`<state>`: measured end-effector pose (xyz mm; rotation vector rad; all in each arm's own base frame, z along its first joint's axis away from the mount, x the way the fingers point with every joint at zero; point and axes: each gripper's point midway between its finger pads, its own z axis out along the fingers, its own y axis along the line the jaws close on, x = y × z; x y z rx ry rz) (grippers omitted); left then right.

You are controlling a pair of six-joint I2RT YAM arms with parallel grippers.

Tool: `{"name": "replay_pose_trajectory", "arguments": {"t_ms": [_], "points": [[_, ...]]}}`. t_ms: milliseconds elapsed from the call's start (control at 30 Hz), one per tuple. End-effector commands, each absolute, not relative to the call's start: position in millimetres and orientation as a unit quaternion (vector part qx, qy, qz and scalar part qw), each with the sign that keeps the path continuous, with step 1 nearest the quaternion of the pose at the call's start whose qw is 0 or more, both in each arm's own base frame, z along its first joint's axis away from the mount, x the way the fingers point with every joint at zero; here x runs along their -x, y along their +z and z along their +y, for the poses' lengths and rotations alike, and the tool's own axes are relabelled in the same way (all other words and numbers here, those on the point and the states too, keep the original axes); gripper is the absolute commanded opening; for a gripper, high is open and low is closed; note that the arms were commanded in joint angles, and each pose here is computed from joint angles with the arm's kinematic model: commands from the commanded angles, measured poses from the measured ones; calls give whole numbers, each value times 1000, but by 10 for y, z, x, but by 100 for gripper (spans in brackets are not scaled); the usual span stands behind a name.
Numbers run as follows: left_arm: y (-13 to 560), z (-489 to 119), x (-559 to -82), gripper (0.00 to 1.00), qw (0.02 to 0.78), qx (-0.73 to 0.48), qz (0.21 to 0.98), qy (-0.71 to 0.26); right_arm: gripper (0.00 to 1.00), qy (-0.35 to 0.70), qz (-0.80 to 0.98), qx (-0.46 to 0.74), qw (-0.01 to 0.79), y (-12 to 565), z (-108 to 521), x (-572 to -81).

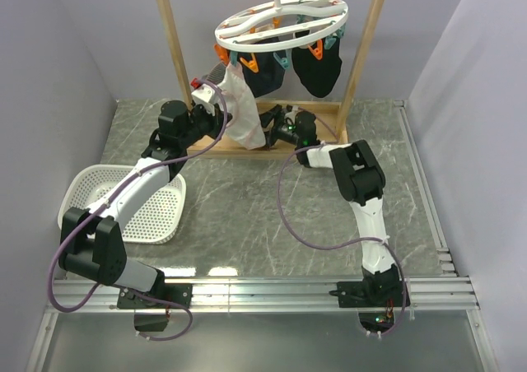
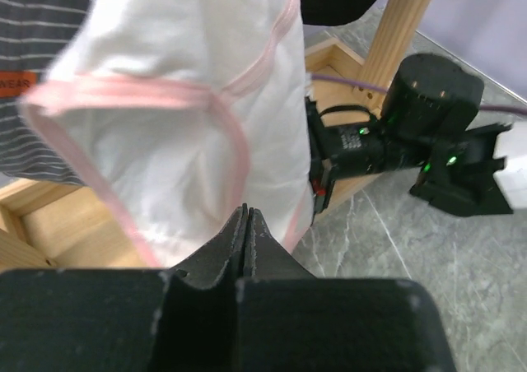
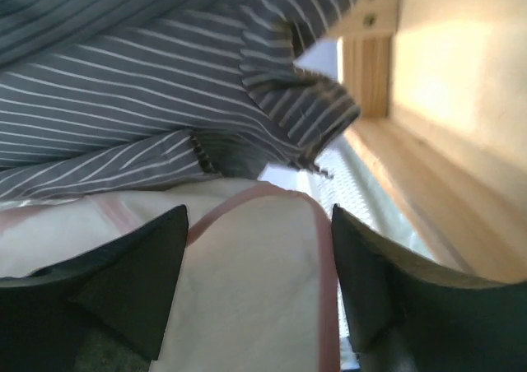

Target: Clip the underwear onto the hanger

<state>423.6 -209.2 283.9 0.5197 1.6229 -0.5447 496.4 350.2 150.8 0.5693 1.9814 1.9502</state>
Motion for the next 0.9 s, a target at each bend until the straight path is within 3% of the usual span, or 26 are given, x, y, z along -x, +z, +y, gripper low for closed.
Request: {"name": "replay_pose_trajectory", "arguments": {"t_ms": [0,67,267,367,433,500,867], "points": [[3130,-2148,-4189,3,640,-235,684,-260,73,753,617,-169,155,2138,3558,-4862],[3157,-2141,-4180,6,642,-231,683,-261,66,766,603,-166,151,2259,3503,-4810],[3121,-2164,-4074,10,626,-232,689,-283,30,786,578,-121,181,2675,3267,-4572],[3076,-2190,-3959,18,609,-235,695,-302,2,786,578,-95,201,2813,3215,-4401],[3089,-2212,-3837,32,601,-234,693,-322,0,782,580,-74,218,2897,3199,-4276],[3086,-2231,-3682,38,595,-227,688,-348,0,772,589,-60,232,2861,3183,-4196],[3138,-2584,-3498,46,568,-168,703,-393,0,692,632,30,347,3024,2856,-3795]]}}
